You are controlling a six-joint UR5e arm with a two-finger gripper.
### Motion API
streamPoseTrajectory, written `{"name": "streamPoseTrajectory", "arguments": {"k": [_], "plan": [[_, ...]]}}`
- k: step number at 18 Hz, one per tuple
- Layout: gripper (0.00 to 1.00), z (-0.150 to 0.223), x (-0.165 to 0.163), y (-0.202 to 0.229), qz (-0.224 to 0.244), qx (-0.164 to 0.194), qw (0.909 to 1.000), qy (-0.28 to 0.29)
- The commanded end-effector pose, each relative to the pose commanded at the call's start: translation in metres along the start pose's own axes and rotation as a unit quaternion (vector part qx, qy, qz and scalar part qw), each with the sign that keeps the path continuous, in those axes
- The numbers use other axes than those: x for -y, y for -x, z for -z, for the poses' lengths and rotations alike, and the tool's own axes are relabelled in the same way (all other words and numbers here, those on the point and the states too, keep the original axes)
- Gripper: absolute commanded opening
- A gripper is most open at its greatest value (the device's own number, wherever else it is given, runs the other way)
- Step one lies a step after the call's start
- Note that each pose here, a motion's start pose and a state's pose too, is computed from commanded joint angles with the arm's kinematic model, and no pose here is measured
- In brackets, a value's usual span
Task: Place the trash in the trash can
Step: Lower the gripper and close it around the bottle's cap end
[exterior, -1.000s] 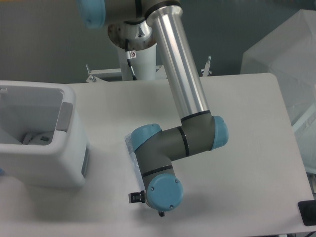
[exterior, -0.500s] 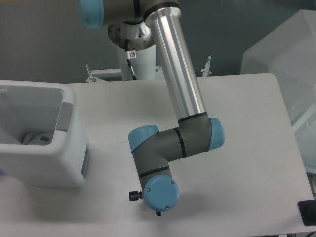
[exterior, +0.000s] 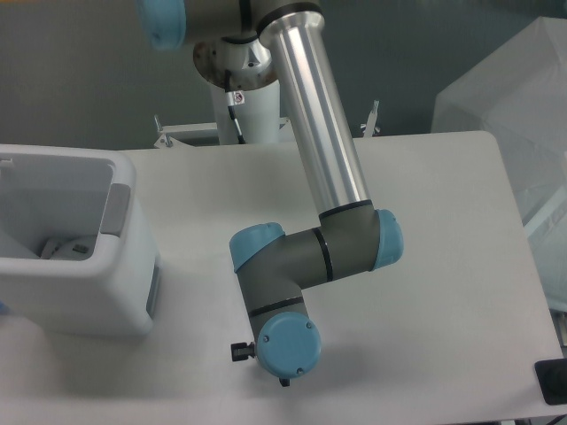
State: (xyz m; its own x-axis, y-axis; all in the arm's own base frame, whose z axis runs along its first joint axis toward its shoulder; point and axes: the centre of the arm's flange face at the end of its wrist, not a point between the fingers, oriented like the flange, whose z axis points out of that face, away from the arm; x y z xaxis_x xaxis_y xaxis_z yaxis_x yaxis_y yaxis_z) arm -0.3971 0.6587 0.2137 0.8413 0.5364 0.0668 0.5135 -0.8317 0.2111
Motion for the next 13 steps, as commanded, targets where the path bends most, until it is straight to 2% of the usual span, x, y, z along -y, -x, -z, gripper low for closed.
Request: {"name": "streamPoseTrajectory", "arguments": {"k": [4,7,10,13], "plan": [[0.33,0.021,-0.002,-0.001,-0.003,0.002,0.9997,-0.024],[0.33,0.062,-0.005,-0.006,-0.007,-0.005,0.9953,-0.097],[0.33,0.106,-0.011,-0.009,-0.017,-0.014,0.9858,-0.166],[0.33,0.152,-0.022,-0.015,-0.026,-0.030,0.9711,-0.235]]}}
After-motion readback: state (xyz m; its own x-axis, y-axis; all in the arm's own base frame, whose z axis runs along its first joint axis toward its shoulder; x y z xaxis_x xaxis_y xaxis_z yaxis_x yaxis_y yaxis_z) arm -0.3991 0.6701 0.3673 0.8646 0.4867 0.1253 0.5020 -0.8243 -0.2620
